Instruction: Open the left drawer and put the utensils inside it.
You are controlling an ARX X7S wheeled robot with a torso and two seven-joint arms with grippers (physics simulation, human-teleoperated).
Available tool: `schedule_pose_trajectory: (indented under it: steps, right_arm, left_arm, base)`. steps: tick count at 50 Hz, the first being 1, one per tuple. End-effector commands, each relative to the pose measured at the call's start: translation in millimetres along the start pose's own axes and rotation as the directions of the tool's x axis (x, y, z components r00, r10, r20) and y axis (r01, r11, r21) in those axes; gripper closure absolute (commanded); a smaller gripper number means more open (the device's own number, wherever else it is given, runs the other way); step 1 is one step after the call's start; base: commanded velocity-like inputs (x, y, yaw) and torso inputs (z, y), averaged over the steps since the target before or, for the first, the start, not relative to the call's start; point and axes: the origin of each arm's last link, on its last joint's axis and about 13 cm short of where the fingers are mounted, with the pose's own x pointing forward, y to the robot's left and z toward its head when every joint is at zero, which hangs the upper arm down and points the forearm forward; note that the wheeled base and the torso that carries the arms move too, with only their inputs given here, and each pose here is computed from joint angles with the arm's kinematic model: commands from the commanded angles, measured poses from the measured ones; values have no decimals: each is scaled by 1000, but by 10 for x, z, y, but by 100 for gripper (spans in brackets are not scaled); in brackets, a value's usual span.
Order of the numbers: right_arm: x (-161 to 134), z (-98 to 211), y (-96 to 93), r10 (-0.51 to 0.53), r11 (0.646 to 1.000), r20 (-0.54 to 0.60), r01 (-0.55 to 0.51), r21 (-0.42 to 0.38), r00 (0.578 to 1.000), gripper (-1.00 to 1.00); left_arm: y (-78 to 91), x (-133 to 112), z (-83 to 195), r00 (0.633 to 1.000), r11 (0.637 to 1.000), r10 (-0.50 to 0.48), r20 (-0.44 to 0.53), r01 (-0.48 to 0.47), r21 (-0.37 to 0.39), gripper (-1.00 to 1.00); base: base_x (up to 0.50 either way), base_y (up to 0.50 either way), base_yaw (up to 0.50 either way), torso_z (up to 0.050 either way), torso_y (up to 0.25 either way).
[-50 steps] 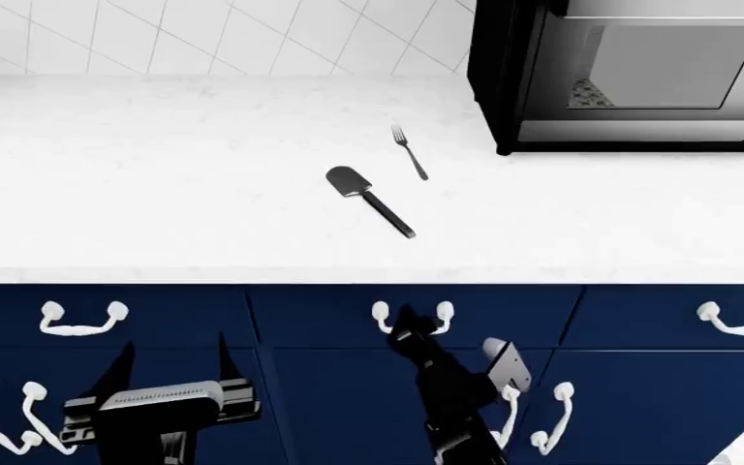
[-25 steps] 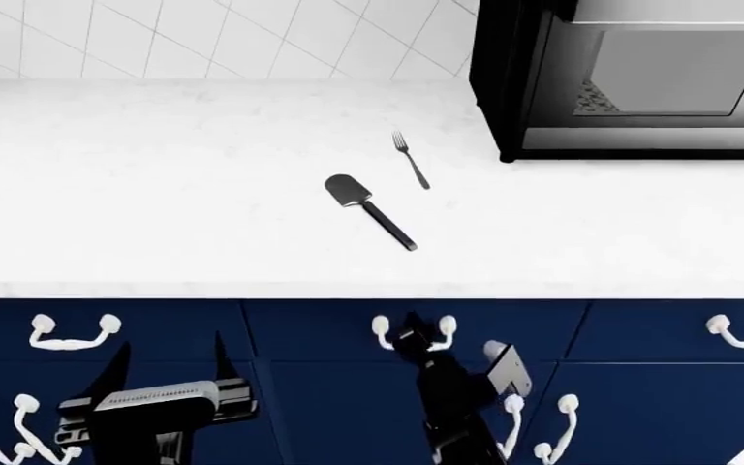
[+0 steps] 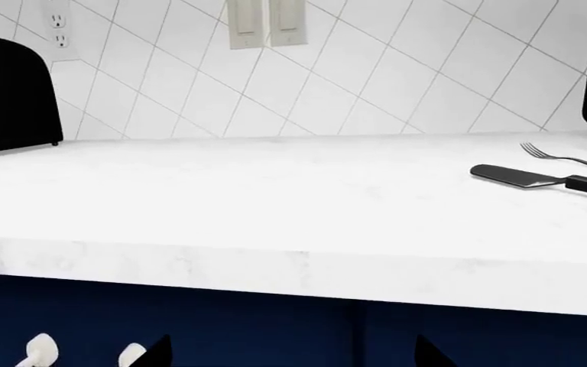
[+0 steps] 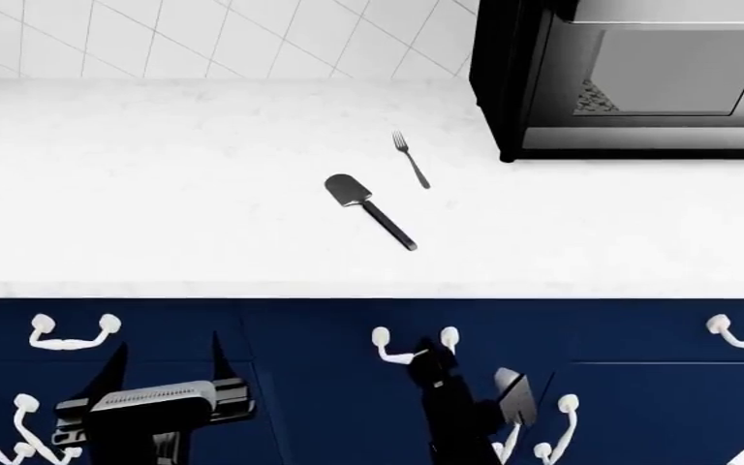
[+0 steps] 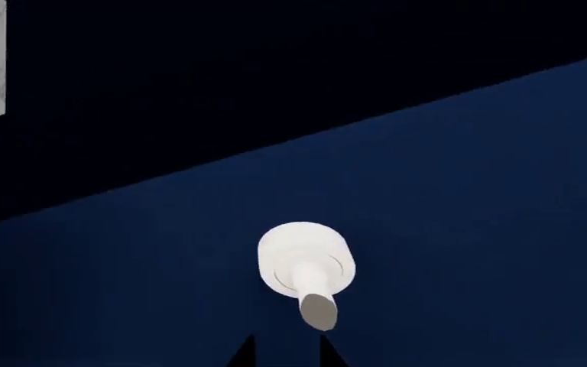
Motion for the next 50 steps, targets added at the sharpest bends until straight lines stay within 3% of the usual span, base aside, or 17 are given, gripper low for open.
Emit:
schedule_pose_trajectory:
  steps: [1, 15, 19, 23, 31, 41, 50]
  right_arm:
    - [-85, 22, 85, 206, 974, -34, -208, -89, 978, 100]
    - [-291, 68, -40, 202, 973, -35, -205, -107, 979, 100]
    - [-402, 102, -25, 209, 969, -35, -212, -124, 977, 100]
    - [-467, 86, -45, 212, 969, -36, -215, -122, 977, 100]
    - [-555, 63, -92, 211, 968, -47, -215, -129, 976, 100]
    - [-699, 37, -302, 174, 973, -57, -181, -141, 983, 100]
    - [-843, -10, -382, 184, 969, -75, -194, -151, 980, 100]
  left_arm:
    - [11, 2, 5, 1000, 1000, 3, 0, -3, -1, -100]
    - [23, -17, 64, 1000, 1000, 4, 12, -4, -9, -100]
    - [37, 14, 239, 999, 1000, -6, 34, 7, -29, -100]
    - [42, 42, 515, 996, 1000, -9, 91, 8, 16, -100]
    - [38, 84, 817, 991, 998, -34, 131, 26, 64, -100]
    - [74, 71, 977, 987, 997, -26, 161, 13, 78, -100]
    - [89, 66, 1055, 984, 996, -23, 177, 8, 85, -100]
  base:
    - [0, 0, 0, 0, 0]
    - [0, 0, 0, 1, 3]
    - [0, 0, 0, 0, 3]
    - [0, 0, 0, 0, 3]
    - [0, 0, 0, 1, 2]
    - [0, 0, -1, 1, 2]
    - [0, 0, -1, 0, 0]
